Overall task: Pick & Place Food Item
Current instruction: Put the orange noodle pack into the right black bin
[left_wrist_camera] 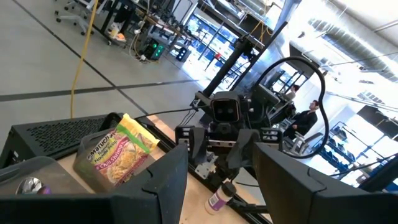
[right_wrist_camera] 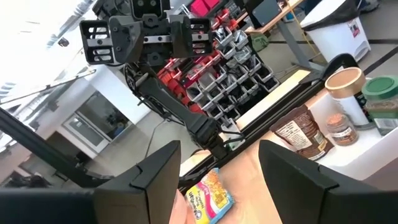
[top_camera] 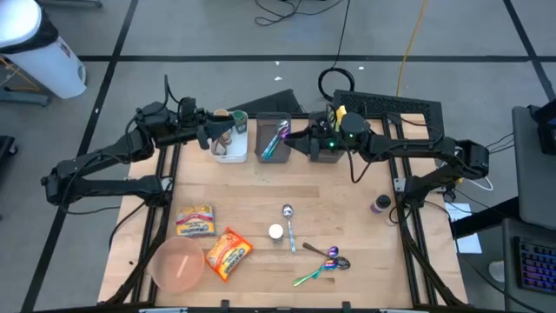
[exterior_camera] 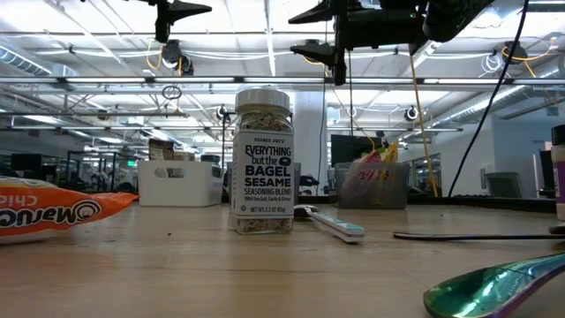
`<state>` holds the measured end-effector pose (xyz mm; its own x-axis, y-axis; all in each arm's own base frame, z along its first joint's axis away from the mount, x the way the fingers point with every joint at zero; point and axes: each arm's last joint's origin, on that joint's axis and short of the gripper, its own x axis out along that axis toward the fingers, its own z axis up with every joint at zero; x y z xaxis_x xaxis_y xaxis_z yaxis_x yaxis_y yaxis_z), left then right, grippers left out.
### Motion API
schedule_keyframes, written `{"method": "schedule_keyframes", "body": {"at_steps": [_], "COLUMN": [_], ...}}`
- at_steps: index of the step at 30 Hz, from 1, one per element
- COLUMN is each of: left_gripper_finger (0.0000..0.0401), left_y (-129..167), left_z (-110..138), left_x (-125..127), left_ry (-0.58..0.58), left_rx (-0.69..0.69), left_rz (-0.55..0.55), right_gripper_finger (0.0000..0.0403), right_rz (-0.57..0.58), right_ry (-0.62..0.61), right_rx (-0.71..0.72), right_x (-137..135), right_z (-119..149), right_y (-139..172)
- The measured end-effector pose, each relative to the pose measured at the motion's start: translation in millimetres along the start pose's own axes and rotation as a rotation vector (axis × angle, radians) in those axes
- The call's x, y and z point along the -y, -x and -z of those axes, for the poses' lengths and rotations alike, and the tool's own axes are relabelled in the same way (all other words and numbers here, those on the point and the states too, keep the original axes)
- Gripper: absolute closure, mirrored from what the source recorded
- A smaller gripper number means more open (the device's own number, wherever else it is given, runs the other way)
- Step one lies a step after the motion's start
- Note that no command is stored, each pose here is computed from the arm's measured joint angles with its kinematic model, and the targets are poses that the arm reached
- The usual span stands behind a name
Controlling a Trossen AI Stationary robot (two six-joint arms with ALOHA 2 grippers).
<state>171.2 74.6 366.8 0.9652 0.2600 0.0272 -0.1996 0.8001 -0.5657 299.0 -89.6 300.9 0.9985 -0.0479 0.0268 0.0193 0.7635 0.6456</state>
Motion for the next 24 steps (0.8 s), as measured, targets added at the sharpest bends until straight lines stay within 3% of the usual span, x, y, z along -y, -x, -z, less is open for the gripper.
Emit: {"method": "schedule_keyframes", "body": {"at_steps": [20,24], "left_gripper_finger": [0.0212,0.0212], "left_y": [0.0,0.0], "left_z": [0.0,-1.2], "left_x": [0.0,0.7], "left_ry": [0.000,0.003], "left_rx": [0.000,0.013], "left_rz": [0.000,0.006], "right_gripper_finger": [0.0193,0.0193], "right_rz": [-0.033,0.002], "right_ry": [0.181,0.200], "right_rx": [-0.012,0.021], "right_x": [-9.8,-13.2], "right_z": [7.2,9.3], "right_y": [-2.8,-4.0]}}
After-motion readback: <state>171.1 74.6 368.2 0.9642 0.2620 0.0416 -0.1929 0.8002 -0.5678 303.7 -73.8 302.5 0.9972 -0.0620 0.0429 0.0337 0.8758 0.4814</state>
